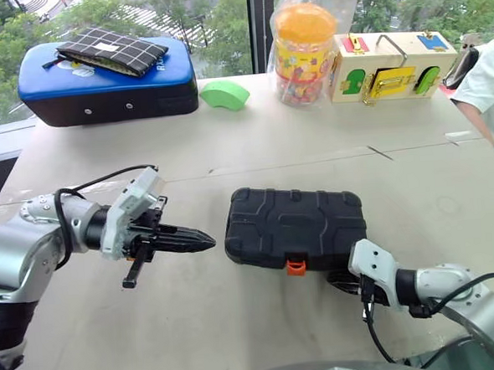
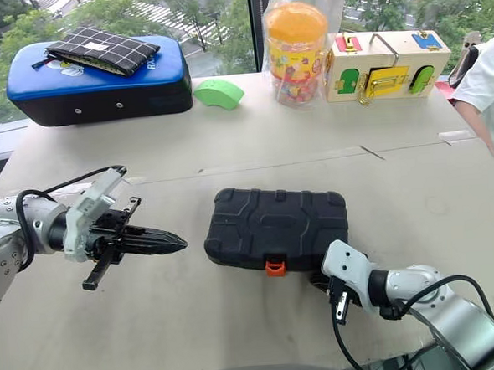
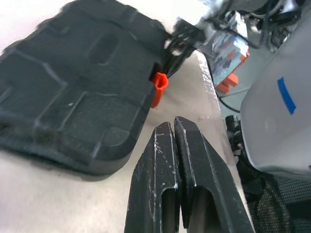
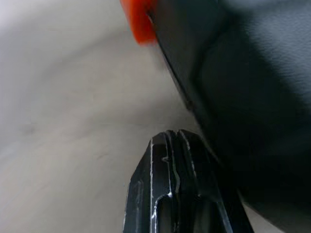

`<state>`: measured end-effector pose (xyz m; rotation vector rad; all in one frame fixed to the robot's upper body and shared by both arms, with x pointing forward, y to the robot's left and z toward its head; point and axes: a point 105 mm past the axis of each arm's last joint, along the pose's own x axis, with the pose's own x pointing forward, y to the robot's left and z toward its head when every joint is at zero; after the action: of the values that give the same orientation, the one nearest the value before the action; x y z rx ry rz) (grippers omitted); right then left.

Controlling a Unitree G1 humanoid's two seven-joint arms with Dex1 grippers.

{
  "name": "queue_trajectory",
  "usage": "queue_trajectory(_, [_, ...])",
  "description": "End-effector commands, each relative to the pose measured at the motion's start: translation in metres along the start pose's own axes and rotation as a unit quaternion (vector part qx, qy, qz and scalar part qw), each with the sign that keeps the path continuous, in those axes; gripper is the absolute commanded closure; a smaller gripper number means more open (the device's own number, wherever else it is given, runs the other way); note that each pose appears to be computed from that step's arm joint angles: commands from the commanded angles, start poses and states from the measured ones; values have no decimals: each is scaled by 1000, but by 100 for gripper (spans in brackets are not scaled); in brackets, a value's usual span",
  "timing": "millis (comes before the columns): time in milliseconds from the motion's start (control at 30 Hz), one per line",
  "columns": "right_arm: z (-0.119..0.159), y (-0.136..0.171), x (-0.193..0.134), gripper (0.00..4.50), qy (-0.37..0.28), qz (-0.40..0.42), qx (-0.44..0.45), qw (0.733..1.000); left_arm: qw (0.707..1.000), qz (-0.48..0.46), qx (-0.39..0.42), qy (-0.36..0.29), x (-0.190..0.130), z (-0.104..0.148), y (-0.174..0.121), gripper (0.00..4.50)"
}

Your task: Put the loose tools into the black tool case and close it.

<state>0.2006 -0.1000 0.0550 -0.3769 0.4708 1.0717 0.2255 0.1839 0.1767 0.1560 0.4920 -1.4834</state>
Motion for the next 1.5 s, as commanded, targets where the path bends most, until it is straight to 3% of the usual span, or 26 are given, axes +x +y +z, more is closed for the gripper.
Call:
queue_trajectory(33, [7,-87,-13,450,-23,-216,27,976,999,13,35,-3,13,7,7,445])
queue_trajectory(100, [14,-118,-20,450,-31,-273,21,961,999,21,41,-5,18,7,12,445])
queue_trajectory(233, [39,-159,-20,450,-78,-306,29,949,997,40,58,-20,33,12,25,445])
queue_trajectory(433, [32,-171,-22,450,-60,-283,28,957,991,87,97,-30,61,23,59,445])
queue_trajectory(500, [23,-160,-33,450,-43,-265,34,963,991,87,101,-20,73,21,66,445])
queue_trajectory(600, [24,-117,-44,450,-38,-191,62,979,991,74,100,43,88,-4,72,445])
queue_trajectory(767, [42,-65,-27,450,-60,-103,76,990,987,90,93,100,90,-32,85,445])
queue_trajectory(967, [54,-60,9,450,-84,-115,97,985,985,94,95,109,90,-32,90,445])
queue_trajectory(1167, [56,-53,23,450,-82,-95,99,987,985,94,97,110,95,-32,84,445])
queue_trajectory(1500, [63,-45,13,450,-95,-57,86,990,984,99,95,110,102,-32,83,445])
